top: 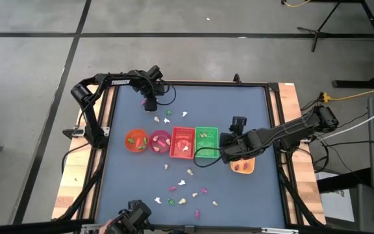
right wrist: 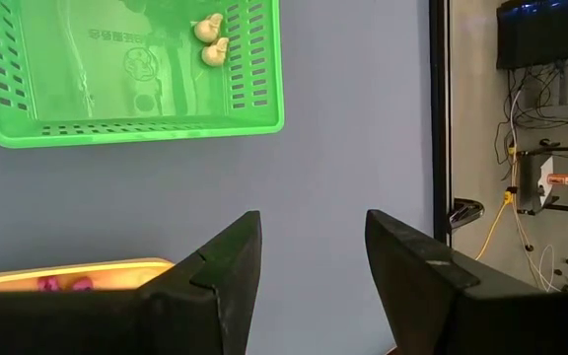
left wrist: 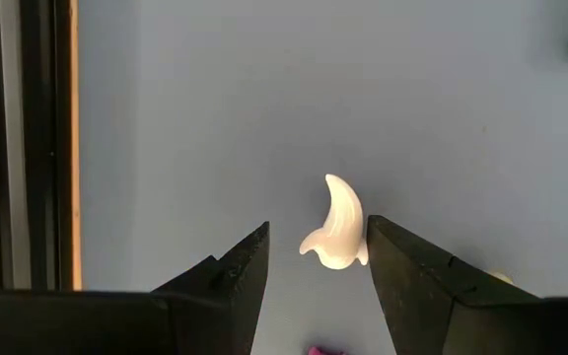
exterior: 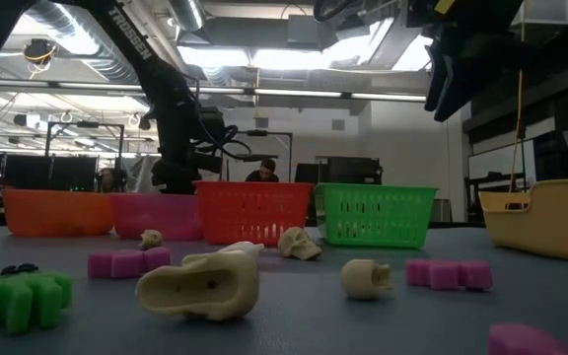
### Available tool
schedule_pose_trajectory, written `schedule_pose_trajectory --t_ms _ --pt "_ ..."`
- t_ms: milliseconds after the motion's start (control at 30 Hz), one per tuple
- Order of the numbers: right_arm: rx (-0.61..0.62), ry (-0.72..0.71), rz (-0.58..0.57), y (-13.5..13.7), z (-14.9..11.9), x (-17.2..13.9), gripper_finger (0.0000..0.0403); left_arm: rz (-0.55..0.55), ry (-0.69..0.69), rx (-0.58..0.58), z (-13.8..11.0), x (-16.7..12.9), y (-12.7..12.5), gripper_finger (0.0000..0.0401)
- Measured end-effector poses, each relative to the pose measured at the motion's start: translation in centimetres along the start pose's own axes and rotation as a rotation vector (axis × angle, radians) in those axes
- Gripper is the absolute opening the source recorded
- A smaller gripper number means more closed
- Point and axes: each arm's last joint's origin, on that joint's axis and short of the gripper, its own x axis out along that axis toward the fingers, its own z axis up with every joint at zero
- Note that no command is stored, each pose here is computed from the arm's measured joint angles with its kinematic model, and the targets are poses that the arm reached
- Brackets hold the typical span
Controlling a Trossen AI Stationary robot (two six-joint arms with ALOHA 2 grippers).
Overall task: Sort Halloween decoration
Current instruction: Put the white ghost toy into the red bin
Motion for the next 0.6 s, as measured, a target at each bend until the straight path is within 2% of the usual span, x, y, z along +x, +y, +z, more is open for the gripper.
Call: schedule_pose_trajectory --t_ms 400,600 --pt "-0.001 0.000 0.000 0.00 -0.01 0.01 0.0182 0.000 0.000 0.000 0.00 0.01 0.00 0.0157" --pt "-0.001 0.000 0.000 0.00 -0.01 0.01 0.0182 -0.026 0.016 0.001 -0.02 0.98 -0.05 0.0157"
